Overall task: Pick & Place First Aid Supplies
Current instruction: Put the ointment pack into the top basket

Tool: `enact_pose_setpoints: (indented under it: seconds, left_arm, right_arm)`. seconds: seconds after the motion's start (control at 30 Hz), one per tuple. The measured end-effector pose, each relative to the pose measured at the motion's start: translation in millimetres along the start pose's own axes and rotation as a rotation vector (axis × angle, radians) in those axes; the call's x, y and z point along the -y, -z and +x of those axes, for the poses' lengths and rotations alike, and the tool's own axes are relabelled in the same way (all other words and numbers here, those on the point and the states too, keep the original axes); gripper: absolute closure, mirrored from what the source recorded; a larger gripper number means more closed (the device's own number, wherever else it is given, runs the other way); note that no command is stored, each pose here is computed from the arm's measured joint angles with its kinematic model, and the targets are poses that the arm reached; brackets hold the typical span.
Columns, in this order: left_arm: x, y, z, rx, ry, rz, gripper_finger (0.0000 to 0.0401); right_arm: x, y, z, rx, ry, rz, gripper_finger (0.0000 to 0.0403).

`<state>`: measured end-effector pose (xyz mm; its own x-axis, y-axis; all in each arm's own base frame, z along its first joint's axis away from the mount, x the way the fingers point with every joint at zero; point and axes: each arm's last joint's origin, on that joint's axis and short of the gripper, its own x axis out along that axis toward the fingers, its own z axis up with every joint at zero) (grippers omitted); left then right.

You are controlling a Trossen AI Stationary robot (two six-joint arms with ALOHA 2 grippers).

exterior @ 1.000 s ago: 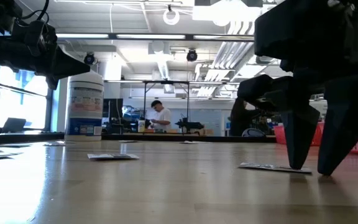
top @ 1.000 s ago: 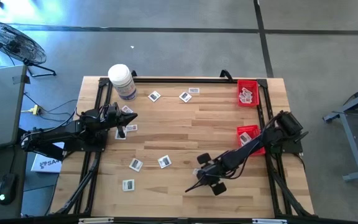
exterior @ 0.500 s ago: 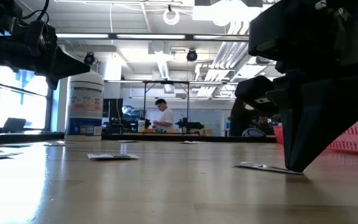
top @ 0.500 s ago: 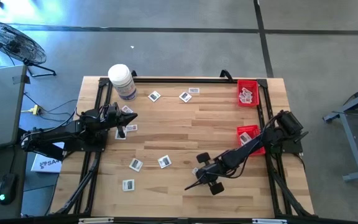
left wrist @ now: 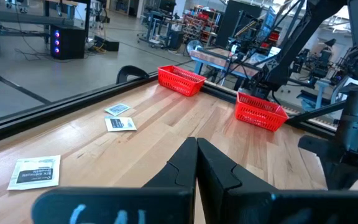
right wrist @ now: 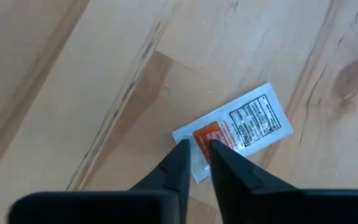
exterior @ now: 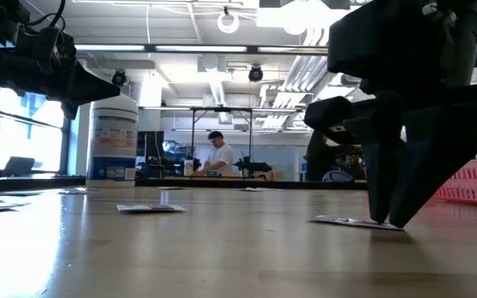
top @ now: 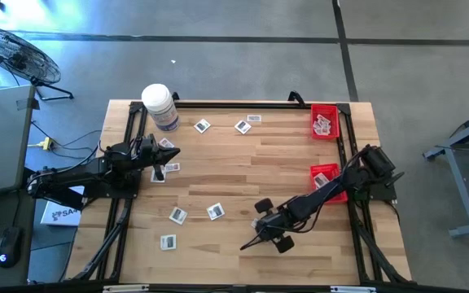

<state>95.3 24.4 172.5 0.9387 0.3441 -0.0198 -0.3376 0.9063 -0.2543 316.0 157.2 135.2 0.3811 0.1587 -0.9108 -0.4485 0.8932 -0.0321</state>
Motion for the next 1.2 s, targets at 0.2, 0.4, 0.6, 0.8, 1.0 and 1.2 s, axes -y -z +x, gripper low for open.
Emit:
enact_pose_setpoints:
  seconds: [0.2,0.4,0.6,0.8,1.0,1.2]
  left_arm:
    - [0,0,0,0.0,0.0,0.0,0.04]
    - [0,0,0,0.0,0.0,0.0,0.04]
    - [0,0,0,0.0,0.0,0.0,0.04]
    - [0,0,0,0.0,0.0,0.0,0.04]
    - [0,0,0,0.0,0.0,0.0,0.04]
    - [0,0,0,0.0,0.0,0.0,0.04]
  right_arm:
    - [-1,-4,-1,0.03,-0.011,0.011,0.0302]
    - [1,-6,-2,0.057,0.041,0.05,0.0295]
    - [4,-6,-3,0.062,0.063,0.311,0.0273]
    - [5,-8,-4,0.098,0.148,0.382,0.0213]
    - [7,-12,1,0.147,0.145,0.447,0.0196]
    - [2,-11,9,0.141,0.161,0.486,0.0227]
